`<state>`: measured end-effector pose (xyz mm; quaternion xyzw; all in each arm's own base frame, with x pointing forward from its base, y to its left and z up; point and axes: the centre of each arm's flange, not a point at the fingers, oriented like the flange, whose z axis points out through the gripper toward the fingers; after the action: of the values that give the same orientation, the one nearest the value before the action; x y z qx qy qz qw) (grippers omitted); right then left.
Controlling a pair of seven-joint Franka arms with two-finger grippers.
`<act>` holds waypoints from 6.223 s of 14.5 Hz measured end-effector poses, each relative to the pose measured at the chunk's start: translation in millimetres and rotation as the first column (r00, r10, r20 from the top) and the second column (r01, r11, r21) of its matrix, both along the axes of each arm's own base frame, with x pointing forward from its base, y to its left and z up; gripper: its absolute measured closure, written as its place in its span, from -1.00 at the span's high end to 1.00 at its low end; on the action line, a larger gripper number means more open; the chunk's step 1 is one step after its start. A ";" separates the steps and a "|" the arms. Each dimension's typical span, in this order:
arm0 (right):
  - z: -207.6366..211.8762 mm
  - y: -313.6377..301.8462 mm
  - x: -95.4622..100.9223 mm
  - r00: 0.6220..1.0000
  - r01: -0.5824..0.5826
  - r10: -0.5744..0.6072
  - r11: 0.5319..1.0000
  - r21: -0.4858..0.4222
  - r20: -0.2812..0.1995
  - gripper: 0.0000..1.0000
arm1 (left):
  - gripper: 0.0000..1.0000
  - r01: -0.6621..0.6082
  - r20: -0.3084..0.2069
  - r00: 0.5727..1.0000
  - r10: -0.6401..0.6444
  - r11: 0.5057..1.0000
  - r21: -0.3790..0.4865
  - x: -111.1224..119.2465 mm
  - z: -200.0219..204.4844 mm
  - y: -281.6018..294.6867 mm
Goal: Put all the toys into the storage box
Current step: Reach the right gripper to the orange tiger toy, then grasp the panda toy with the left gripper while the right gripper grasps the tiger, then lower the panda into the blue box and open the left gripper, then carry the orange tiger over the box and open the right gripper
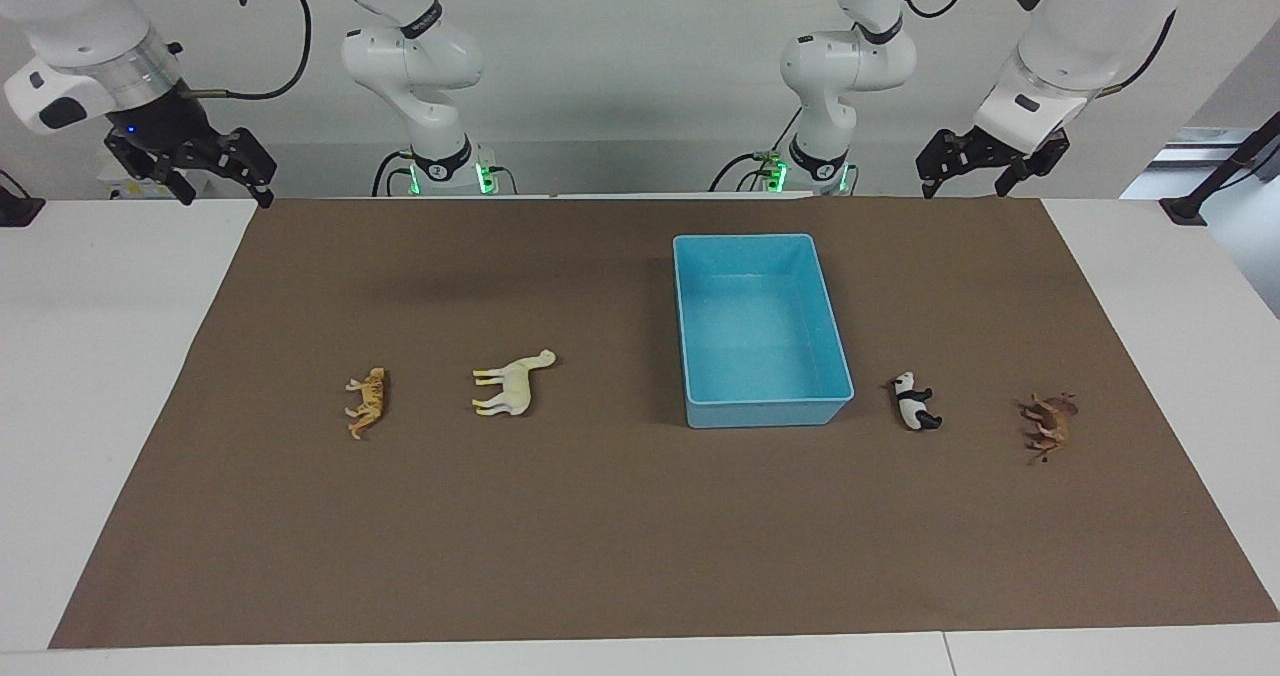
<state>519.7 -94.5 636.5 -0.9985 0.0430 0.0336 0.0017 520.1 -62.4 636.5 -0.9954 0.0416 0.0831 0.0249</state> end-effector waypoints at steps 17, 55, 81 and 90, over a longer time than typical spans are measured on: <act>-42.9 10.5 11.9 1.000 -0.024 0.025 1.000 -0.003 0.016 1.00 | 1.00 0.000 0.000 1.000 0.000 1.000 0.000 0.0 0.0 0.0; -348.6 72.9 66.6 0.978 -0.163 0.168 0.985 -0.056 0.122 -0.33 | 0.80 -0.131 0.235 0.961 0.147 0.988 -0.083 78.5 -332.6 33.2; -87.6 81.8 26.4 0.989 -0.149 0.149 0.988 0.032 0.011 -0.33 | 1.00 -0.391 0.115 0.915 0.387 0.921 0.010 -3.9 -200.0 -170.0; -42.8 424.1 -47.1 0.993 0.071 -0.086 0.983 0.169 0.084 -0.33 | 1.00 -0.133 0.207 0.970 0.128 0.991 0.011 62.2 -186.2 141.2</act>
<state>472.6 329.6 593.8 -0.9929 0.0794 -0.0085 0.0883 582.3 78.8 450.3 -0.9988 -0.0279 -0.0183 0.0360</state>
